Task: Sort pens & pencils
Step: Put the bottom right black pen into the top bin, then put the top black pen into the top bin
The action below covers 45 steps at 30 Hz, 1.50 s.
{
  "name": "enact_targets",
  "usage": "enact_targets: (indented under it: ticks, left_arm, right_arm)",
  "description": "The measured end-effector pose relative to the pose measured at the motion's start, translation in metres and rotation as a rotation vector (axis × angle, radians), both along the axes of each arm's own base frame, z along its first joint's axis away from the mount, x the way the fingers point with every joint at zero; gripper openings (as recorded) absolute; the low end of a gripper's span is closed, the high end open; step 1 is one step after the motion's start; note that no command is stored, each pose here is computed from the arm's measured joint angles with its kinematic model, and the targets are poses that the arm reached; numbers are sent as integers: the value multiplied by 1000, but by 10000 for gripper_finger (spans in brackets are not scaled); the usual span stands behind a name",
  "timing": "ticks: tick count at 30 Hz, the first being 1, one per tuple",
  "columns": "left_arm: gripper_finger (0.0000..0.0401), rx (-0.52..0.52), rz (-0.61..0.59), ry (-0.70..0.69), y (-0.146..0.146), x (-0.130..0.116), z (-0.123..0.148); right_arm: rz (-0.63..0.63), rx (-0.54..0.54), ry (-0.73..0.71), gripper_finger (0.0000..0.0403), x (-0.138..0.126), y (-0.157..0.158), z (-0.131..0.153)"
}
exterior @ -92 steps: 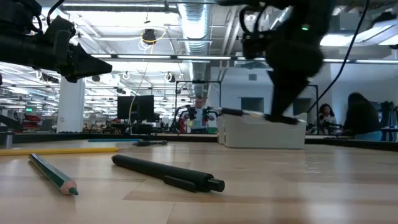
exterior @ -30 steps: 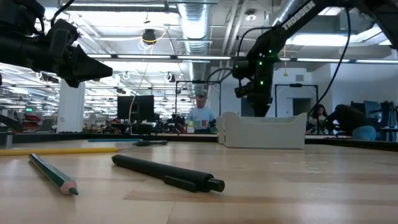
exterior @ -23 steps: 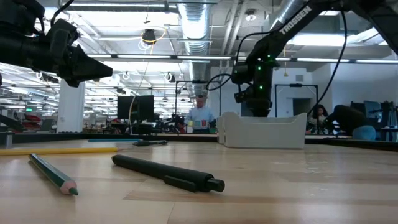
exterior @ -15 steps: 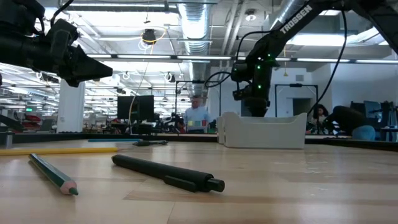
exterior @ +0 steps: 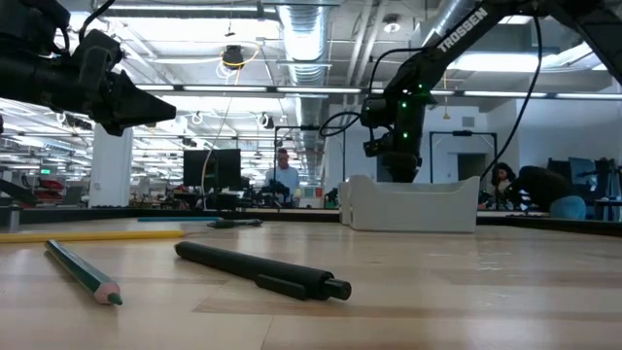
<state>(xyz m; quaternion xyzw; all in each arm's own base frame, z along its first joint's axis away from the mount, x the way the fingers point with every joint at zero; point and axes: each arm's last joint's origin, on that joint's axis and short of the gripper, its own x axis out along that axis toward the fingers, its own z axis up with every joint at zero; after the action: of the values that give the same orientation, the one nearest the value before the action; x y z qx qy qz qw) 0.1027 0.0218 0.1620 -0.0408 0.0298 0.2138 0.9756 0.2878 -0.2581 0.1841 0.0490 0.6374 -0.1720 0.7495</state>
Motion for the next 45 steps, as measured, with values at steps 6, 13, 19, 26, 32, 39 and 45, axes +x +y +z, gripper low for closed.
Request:
enact_targets:
  ticks: [6, 13, 19, 26, 32, 39, 45]
  left_arm:
    - [78, 0, 0, 0, 0, 0, 0]
    - [78, 0, 0, 0, 0, 0, 0]
    - [78, 0, 0, 0, 0, 0, 0]
    - [78, 0, -1, 0, 0, 0, 0]
    - [78, 0, -1, 0, 0, 0, 0]
    - [78, 0, -2, 0, 0, 0, 0]
    - [78, 0, -2, 0, 0, 0, 0]
  right_arm:
    - [-36, 18, 10, 151, 0, 0, 5]
    - [-25, 40, 32, 167, 10, 8, 36]
    - [-62, 7, 2, 171, 23, 15, 78]
    - [-11, -53, -82, 167, 38, 30, 127]
    - [115, -116, -157, 172, 55, 53, 156]
    - [321, -196, -237, 185, 82, 89, 168]
    - [470, -277, -333, 188, 105, 118, 175]
